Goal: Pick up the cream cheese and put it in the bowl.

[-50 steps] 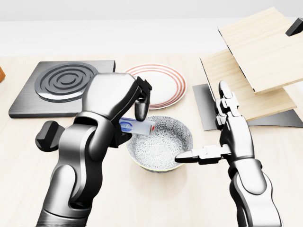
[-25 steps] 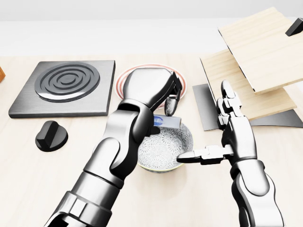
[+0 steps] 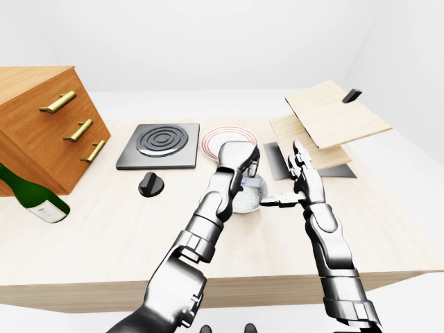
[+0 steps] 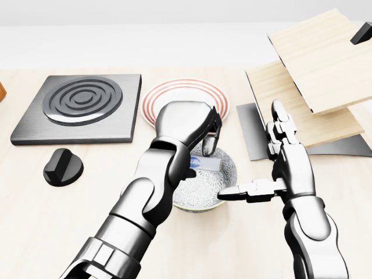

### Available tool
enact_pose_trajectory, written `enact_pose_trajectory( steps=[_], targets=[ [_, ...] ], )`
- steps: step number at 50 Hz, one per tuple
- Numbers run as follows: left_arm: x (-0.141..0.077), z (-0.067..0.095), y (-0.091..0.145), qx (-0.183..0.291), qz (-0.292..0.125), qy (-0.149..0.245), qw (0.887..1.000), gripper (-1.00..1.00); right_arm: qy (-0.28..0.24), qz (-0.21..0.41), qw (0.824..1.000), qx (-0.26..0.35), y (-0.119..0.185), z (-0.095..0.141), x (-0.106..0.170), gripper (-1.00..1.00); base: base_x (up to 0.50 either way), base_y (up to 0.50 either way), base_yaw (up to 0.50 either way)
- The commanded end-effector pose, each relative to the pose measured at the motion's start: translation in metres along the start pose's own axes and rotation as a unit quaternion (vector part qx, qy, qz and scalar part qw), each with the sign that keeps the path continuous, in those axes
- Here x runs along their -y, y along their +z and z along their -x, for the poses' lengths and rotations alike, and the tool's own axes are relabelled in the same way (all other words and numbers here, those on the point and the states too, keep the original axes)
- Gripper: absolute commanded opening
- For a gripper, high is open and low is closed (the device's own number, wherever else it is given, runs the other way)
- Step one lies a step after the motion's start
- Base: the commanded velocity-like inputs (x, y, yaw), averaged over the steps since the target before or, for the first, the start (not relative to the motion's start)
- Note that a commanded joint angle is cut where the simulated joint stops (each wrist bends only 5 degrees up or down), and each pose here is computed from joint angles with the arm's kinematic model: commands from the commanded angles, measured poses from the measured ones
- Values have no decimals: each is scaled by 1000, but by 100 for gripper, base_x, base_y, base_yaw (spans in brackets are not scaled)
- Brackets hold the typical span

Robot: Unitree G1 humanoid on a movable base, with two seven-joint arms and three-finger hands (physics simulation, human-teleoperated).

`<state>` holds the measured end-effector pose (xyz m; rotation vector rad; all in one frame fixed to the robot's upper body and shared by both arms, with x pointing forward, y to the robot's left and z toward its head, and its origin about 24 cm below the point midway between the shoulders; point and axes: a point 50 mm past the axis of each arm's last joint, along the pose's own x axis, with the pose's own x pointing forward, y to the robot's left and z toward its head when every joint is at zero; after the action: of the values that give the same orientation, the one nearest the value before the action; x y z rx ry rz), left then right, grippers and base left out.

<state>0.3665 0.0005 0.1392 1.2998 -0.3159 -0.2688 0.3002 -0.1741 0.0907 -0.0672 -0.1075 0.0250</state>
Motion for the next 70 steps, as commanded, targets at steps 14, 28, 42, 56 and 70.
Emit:
enact_pose_trajectory(
  steps=[14,28,42,56,70],
  targets=[
    [7,-1,12,11,18,4,1000,-100,-1,-4,1000,-2,0,-3,-1,100,0,0,0],
    [10,-3,14,9,20,3,1000,-100,0,-4,1000,-5,-2,-3,-2,100,0,0,0],
    [12,-4,10,4,14,5,1000,-100,1,-3,1000,-5,-2,-3,-2,100,0,0,0],
    [16,-7,5,-6,3,2,1000,-100,1,-4,1000,-7,-3,-3,-2,100,0,0,0],
    [6,-6,1,-5,-12,26,1000,100,2,-3,1000,-7,-3,-3,-2,100,0,0,0]
  ],
)
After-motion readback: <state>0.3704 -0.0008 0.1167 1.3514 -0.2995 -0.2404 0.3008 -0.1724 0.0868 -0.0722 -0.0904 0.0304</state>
